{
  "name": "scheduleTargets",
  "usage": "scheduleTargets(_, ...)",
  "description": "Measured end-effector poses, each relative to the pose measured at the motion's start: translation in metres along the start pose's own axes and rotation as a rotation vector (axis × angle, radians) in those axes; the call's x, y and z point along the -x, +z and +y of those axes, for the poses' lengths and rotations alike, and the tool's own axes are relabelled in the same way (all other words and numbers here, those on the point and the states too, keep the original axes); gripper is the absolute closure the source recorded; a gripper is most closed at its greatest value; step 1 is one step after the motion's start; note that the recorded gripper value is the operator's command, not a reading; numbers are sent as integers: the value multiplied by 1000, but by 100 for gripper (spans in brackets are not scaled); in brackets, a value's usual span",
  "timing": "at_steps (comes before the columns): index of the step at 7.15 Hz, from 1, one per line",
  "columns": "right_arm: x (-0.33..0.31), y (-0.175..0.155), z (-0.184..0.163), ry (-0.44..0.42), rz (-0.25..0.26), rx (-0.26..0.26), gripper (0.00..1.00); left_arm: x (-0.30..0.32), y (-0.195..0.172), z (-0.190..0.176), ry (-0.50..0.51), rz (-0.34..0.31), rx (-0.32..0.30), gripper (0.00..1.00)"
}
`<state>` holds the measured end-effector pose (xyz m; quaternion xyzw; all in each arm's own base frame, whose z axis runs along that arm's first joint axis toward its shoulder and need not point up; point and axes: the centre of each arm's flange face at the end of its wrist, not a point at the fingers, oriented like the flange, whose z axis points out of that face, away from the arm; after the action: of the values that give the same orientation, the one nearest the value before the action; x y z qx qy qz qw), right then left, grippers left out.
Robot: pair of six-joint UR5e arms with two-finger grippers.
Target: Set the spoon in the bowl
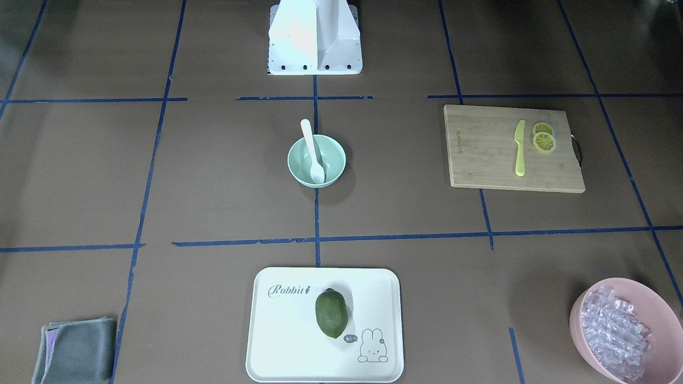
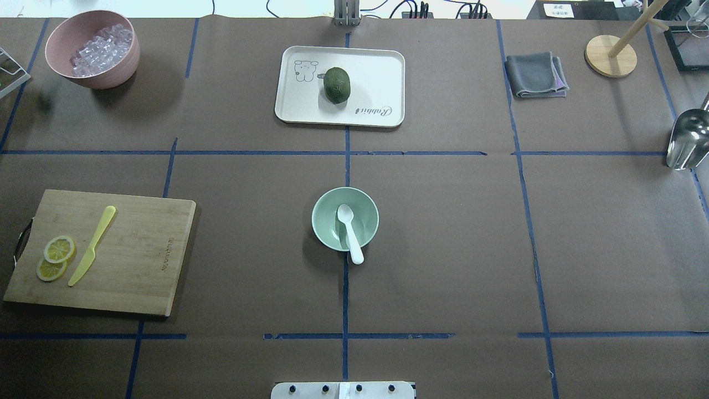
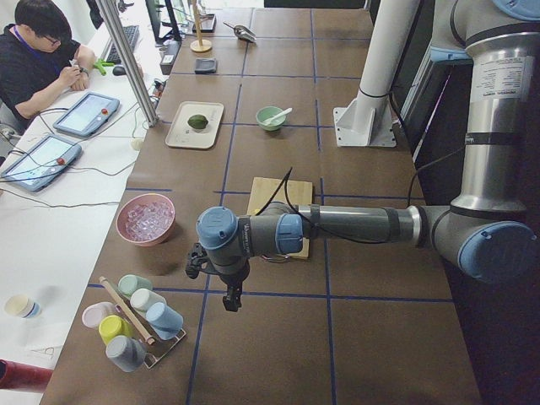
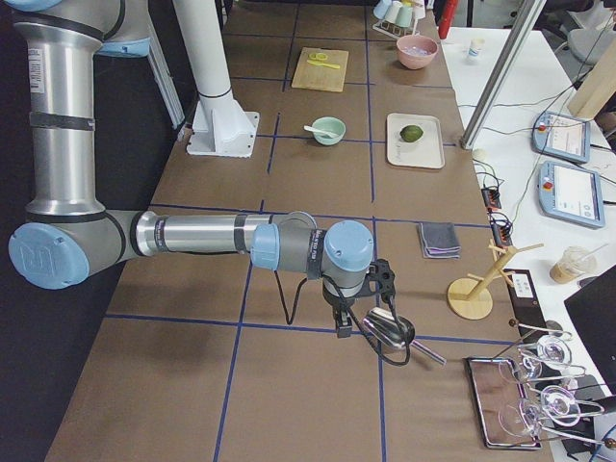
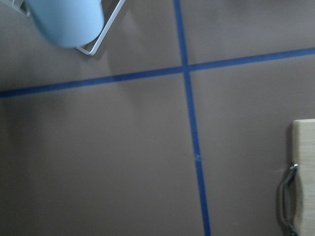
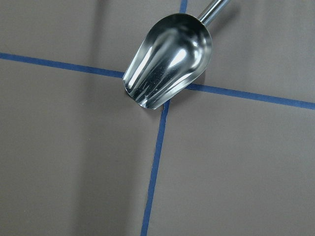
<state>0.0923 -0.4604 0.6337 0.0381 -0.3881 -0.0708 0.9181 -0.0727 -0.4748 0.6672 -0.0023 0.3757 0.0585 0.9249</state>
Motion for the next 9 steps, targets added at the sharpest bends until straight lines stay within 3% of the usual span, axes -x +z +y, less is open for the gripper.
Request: scheduleTargets(9, -12, 11, 3, 24, -4, 23, 0, 12, -14, 3, -32, -2, -32, 0)
